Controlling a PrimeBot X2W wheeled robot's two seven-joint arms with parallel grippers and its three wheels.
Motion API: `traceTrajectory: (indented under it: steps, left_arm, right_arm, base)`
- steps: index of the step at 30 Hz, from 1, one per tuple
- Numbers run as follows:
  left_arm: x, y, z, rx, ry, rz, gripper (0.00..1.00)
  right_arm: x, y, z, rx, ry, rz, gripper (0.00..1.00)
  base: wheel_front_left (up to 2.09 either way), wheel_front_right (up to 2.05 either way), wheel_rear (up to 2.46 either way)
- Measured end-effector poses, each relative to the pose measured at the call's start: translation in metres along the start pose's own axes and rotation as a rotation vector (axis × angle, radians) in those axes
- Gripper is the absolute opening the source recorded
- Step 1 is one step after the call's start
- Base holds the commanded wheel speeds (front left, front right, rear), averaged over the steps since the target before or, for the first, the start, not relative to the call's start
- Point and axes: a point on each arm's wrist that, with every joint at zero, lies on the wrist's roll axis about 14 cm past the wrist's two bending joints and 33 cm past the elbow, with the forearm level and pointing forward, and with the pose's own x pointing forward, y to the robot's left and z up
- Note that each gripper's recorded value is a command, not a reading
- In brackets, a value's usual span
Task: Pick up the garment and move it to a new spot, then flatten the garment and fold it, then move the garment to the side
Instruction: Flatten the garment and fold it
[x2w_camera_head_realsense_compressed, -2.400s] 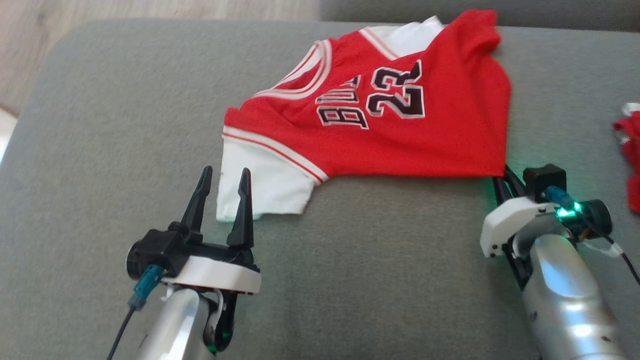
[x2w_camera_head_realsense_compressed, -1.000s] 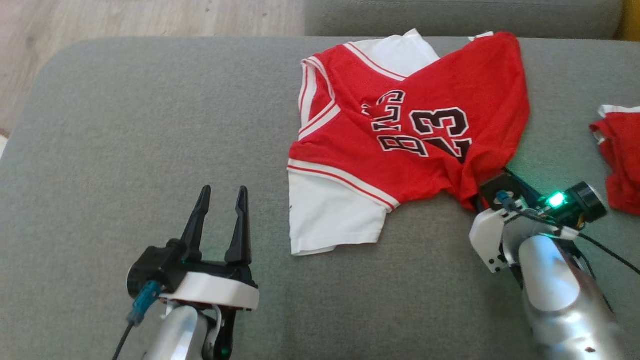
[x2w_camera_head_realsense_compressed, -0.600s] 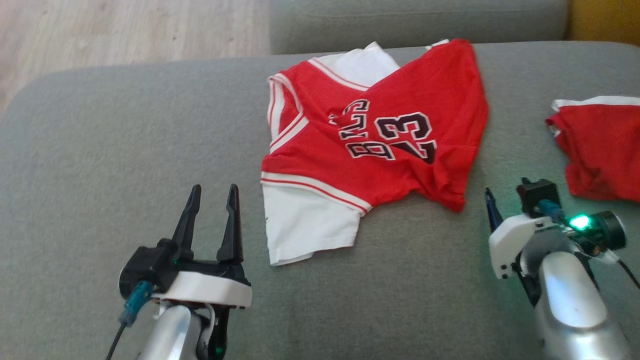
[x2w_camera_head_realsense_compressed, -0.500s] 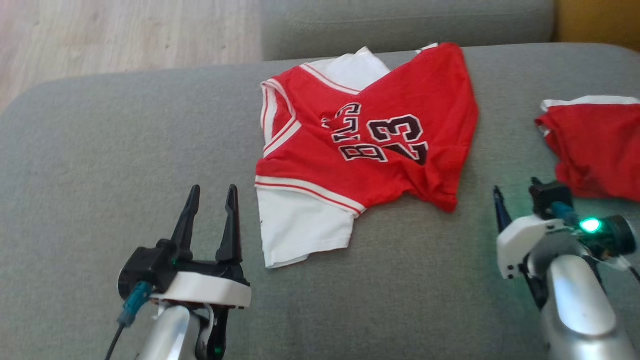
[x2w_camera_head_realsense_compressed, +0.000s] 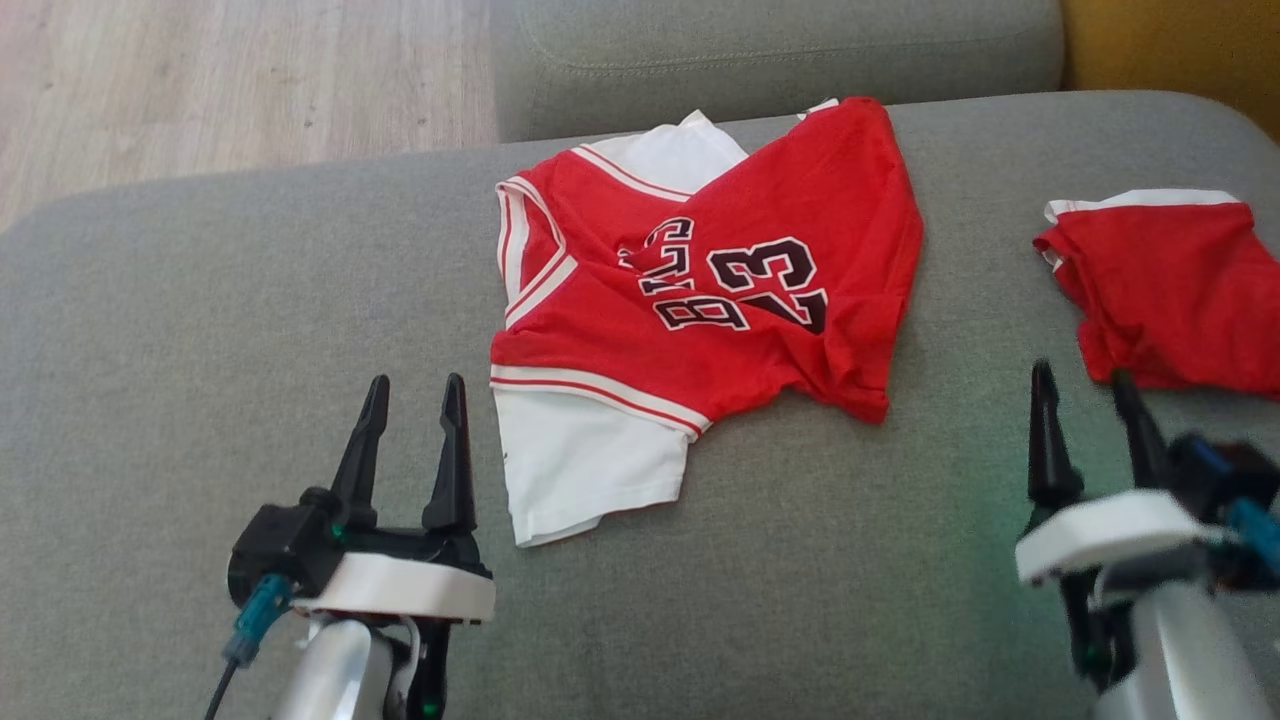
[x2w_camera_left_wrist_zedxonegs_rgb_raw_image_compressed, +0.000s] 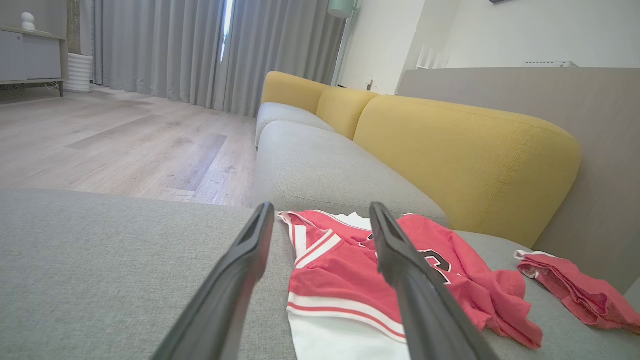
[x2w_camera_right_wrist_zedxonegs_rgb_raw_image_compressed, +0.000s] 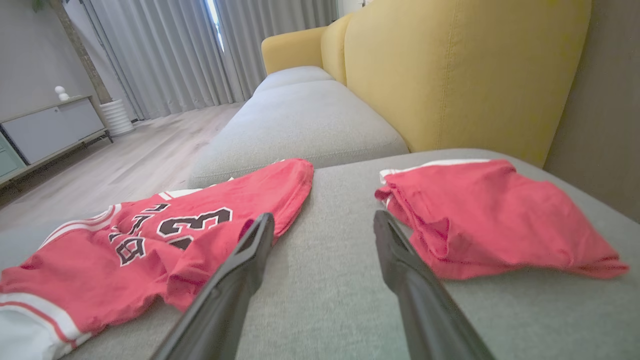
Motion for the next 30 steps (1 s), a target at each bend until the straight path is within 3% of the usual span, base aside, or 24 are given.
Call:
traceTrajectory:
  steps: [5, 17, 30]
  left_arm:
    - [0.001, 0.002, -0.002, -0.002, 0.006, 0.005, 1.0]
    - [-0.002, 0.008, -0.011, 0.009, 0.03, 0.013, 1.0]
    - [-0.005, 0.027, -0.024, 0.013, 0.073, 0.065, 1.0]
  right_arm:
    - [-0.014, 0.009, -0.022, 0.106, 0.023, 0.015, 1.0]
    - [0.005, 0.037, -0.025, 0.188, 0.025, 0.079, 1.0]
    - [0.052, 0.078, -0.061, 0.371, 0.245, 0.14, 1.0]
  base:
    - [0.0, 0.0, 0.0]
    - [0.0, 0.0, 0.0]
    - [0.0, 0.0, 0.0]
